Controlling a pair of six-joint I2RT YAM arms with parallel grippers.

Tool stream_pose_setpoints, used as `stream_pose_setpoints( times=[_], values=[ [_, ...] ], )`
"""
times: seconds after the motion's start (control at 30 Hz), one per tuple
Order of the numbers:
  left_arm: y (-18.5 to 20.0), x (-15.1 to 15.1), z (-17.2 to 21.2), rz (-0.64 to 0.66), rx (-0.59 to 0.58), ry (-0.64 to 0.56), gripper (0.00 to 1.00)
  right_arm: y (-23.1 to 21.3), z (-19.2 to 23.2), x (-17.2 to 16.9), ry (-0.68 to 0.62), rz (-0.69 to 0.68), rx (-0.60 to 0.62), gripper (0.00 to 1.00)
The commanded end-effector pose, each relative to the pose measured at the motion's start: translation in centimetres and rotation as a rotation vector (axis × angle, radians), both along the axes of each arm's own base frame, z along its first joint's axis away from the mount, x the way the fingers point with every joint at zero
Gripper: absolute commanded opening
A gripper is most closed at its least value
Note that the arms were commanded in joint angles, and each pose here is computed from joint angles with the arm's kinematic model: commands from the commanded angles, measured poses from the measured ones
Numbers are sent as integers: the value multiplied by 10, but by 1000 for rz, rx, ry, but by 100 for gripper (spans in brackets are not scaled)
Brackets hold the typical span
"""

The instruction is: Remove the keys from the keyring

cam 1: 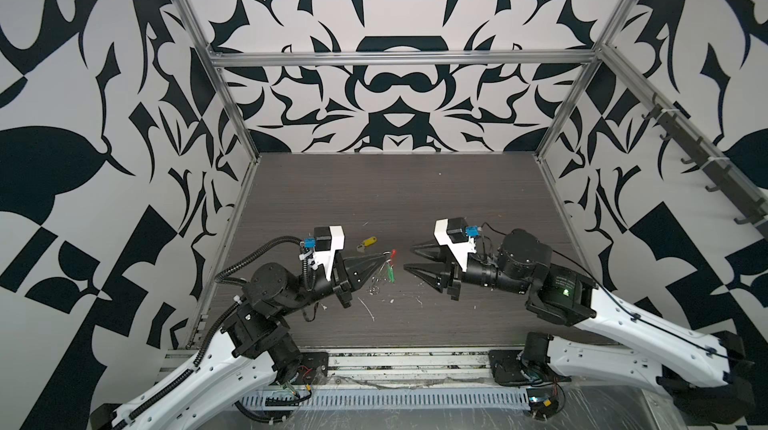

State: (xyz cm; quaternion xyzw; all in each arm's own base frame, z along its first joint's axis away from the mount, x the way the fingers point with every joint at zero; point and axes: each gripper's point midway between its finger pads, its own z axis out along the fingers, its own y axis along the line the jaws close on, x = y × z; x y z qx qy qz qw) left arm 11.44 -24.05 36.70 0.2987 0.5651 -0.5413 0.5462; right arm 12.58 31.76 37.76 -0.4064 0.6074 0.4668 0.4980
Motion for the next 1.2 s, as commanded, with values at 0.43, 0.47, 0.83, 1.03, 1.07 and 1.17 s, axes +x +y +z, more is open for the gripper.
stream_pose_setpoints(
  times=[0.43, 0.47, 0.83, 1.03, 1.07, 1.17],
  values=[
    [5, -2, 18, 7, -56, -42, 0, 16, 24, 0, 173, 238, 189, 38],
    [5, -1, 17, 12, -54, -40, 0, 16, 23, -1, 180, 241, 188, 38],
    [5, 0, 19, 21, -62, -43, 0, 23, 8, -2, 230, 277, 159, 32],
    [4, 3, 17, 29, -58, -37, 0, 25, 8, -4, 235, 296, 159, 24],
    [5, 3, 18, 32, -60, -38, 0, 25, 8, -4, 234, 296, 159, 23],
    [4, 3, 17, 33, -58, -36, 0, 25, 6, -4, 238, 298, 157, 16]
  ],
)
